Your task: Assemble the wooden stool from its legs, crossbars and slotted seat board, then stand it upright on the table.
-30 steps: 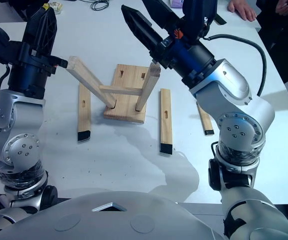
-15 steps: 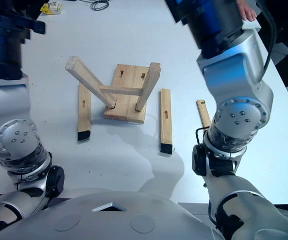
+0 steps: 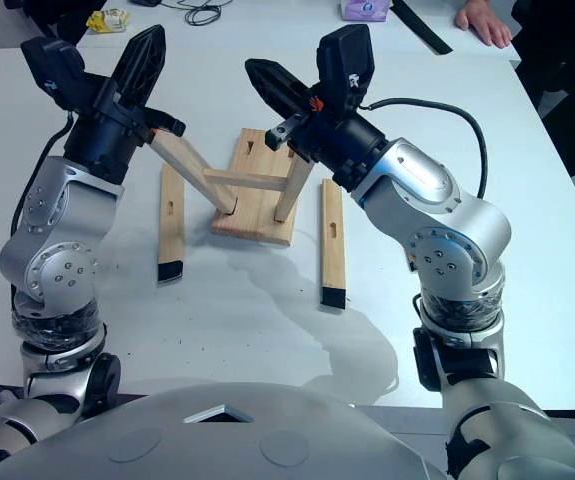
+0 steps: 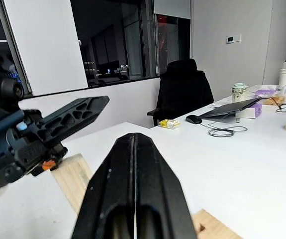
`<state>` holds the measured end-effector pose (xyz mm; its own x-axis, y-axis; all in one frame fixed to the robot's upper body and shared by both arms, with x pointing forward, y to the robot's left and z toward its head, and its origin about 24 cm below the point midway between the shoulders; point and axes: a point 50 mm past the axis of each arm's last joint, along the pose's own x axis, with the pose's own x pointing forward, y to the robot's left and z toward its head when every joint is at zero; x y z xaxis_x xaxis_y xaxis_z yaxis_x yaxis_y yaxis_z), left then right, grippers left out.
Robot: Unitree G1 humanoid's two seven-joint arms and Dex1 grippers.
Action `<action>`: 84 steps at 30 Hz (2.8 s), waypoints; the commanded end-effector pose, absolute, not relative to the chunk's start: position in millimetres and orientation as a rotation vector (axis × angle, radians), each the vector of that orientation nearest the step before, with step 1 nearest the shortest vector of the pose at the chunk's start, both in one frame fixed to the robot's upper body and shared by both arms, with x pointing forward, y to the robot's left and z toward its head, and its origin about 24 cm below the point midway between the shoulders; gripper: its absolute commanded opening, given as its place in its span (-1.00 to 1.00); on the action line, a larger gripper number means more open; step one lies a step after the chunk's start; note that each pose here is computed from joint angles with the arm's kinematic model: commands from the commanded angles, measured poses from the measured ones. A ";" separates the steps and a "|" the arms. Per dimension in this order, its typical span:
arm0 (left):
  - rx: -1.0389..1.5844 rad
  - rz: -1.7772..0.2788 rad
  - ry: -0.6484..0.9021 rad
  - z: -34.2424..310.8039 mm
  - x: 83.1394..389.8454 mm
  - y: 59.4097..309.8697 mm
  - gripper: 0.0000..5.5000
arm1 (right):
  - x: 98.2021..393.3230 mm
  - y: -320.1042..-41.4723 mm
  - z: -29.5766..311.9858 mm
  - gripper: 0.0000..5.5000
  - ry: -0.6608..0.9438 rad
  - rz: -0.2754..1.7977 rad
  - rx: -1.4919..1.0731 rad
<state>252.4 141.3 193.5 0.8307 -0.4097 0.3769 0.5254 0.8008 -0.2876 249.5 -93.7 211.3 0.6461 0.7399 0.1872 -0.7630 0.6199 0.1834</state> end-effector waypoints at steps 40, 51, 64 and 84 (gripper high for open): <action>-0.242 -0.846 0.162 68.8 215.7 143.0 -1.00 | 308.0 -155.3 81.4 -0.99 0.195 1.156 -0.342; -0.134 -0.767 0.255 51.1 232.0 172.4 -1.00 | 266.2 -131.1 89.3 -0.99 0.154 1.433 -0.243; 0.004 -0.777 0.261 46.1 263.3 212.4 -1.00 | 279.8 -141.3 99.4 -0.99 0.162 1.282 -0.236; -0.109 -0.816 0.224 53.6 222.6 161.3 -1.00 | 355.4 -127.8 50.7 -0.99 0.250 1.037 -0.824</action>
<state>224.1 163.6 60.7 0.6742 -0.7327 -0.0927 0.7111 0.6779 -0.1866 354.1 -126.8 51.3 0.5582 0.6813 -0.4735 -0.8148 0.3427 -0.4675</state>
